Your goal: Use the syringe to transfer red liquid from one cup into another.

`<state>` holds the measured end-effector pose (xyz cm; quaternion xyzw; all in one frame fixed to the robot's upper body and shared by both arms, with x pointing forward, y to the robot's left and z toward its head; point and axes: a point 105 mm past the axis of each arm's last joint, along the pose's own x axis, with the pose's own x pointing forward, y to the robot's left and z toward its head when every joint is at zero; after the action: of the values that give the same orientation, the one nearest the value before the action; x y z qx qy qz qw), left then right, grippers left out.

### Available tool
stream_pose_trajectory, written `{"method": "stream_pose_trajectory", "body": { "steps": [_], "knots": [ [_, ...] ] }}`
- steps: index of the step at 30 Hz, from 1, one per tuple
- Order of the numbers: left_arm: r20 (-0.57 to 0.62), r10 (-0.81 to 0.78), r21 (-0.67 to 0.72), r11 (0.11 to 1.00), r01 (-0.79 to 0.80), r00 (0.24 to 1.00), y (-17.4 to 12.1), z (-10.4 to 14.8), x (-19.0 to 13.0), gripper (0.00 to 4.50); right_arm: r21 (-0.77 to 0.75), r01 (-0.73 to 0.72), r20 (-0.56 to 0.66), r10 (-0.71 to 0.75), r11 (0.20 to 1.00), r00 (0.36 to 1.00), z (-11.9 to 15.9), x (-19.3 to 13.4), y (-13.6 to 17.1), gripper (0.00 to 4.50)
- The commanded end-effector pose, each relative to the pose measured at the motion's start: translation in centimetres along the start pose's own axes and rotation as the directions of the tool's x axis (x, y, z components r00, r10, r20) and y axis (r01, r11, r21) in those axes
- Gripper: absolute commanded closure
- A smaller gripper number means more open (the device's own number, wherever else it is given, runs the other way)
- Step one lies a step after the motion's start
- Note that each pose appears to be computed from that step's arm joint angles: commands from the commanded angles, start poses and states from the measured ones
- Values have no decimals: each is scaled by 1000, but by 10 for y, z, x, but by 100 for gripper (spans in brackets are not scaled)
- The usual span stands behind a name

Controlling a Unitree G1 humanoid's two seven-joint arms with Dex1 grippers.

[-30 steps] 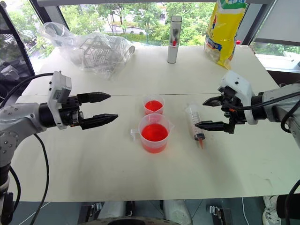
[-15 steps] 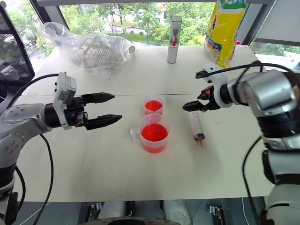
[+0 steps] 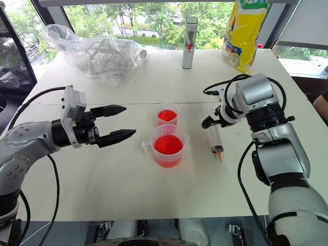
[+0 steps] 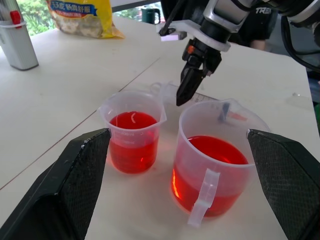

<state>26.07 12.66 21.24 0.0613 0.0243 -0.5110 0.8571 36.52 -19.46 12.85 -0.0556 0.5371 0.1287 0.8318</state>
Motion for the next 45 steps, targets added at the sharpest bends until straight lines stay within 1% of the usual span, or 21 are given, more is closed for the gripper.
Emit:
{"method": "stream_pose_trajectory", "body": {
  "steps": [1, 7, 9, 11, 14, 15, 18, 20, 22, 24, 25, 27, 29, 30, 31, 34, 35, 36, 37, 39, 45],
  "knots": [
    [33, 10, 55, 998, -12, 999, -2, 13, -4, 0, 5, 14, 3, -14, 1000, 1000, 3, -3, -2, 5],
    [29, 16, 61, 998, -17, 999, -1, 13, -4, 0, 13, 11, -37, -10, 1000, 999, -5, 6, 0, 5],
    [28, 16, 62, 998, -18, 999, -1, 13, -3, 0, 12, 10, -45, -9, 1000, 999, -7, 10, 1, 56],
    [27, 18, 65, 998, -20, 999, 0, 13, -3, 0, 13, 8, -44, -7, 1000, 999, -7, 10, 2, 135],
    [27, 19, 68, 997, -21, 999, 1, 14, -3, 0, 21, 2, -42, -1, 1000, 999, -8, 11, 3, 281],
    [28, 19, 69, 997, -21, 999, 2, 15, -3, 0, 22, 0, -41, 1, 1000, 999, -8, 12, 3, 305],
    [27, 18, 72, 997, -20, 999, 4, 16, -3, 0, 21, -5, -36, 6, 1000, 999, -8, 12, 3, 306],
    [28, 15, 78, 997, -17, 999, 6, 17, -2, 0, 6, -14, 13, 14, 1000, 1000, -2, 2, 2, 306],
    [31, 14, 84, 996, -17, 999, 8, 20, -2, 0, -14, -30, 102, 32, 999, 994, 10, -15, 2, 306],
    [39, 12, 90, 996, -16, 999, 10, 23, -1, 0, -89, -52, 263, 74, 995, 962, 30, -39, 5, 306],
    [44, 11, 93, 996, -15, 999, 12, 25, -1, 0, -135, -66, 350, 110, 989, 930, 40, -54, 8, 306],
    [62, -4, 102, 995, -2, 998, 14, 31, 3, 0, -262, -55, 566, 200, 963, 800, 61, -95, 17, 306],
    [72, -18, 111, 994, 10, 997, 16, 36, 5, 0, -349, -9, 684, 261, 937, 682, 69, -123, 25, 306],
    [74, -22, 115, 993, 13, 997, 17, 38, 6, 0, -382, 5, 709, 290, 924, 643, 69, -131, 29, 306],
    [83, -36, 123, 992, 26, 996, 18, 42, 8, 0, -451, 27, 745, 360, 892, 562, 69, -149, 39, 306],
    [99, -67, 144, 988, 52, 993, 22, 52, 12, 0, -575, 60, 763, 508, 816, 399, 61, -184, 63, 306],
    [110, -84, 154, 986, 67, 990, 25, 58, 15, 0, -633, 33, 749, 602, 773, 275, 56, -203, 80, 306],
    [117, -97, 161, 984, 77, 988, 27, 62, 18, 0, -674, 22, 729, 660, 739, 182, 51, -218, 91, 306],
    [127, -120, 170, 981, 98, 985, 29, 69, 21, 0, -730, -60, 675, 731, 681, 97, 40, -227, 104, 306],
    [141, -163, 189, 973, 135, 976, 31, 80, 27, 0, -770, -125, 628, 778, 626, 31, 28, -223, 116, 306],
    [129, -253, 221, 950, 221, 959, 31, 98, 36, 0, -816, -160, 567, 823, 555, -34, 1, -190, 146, 306]
  ]
}}
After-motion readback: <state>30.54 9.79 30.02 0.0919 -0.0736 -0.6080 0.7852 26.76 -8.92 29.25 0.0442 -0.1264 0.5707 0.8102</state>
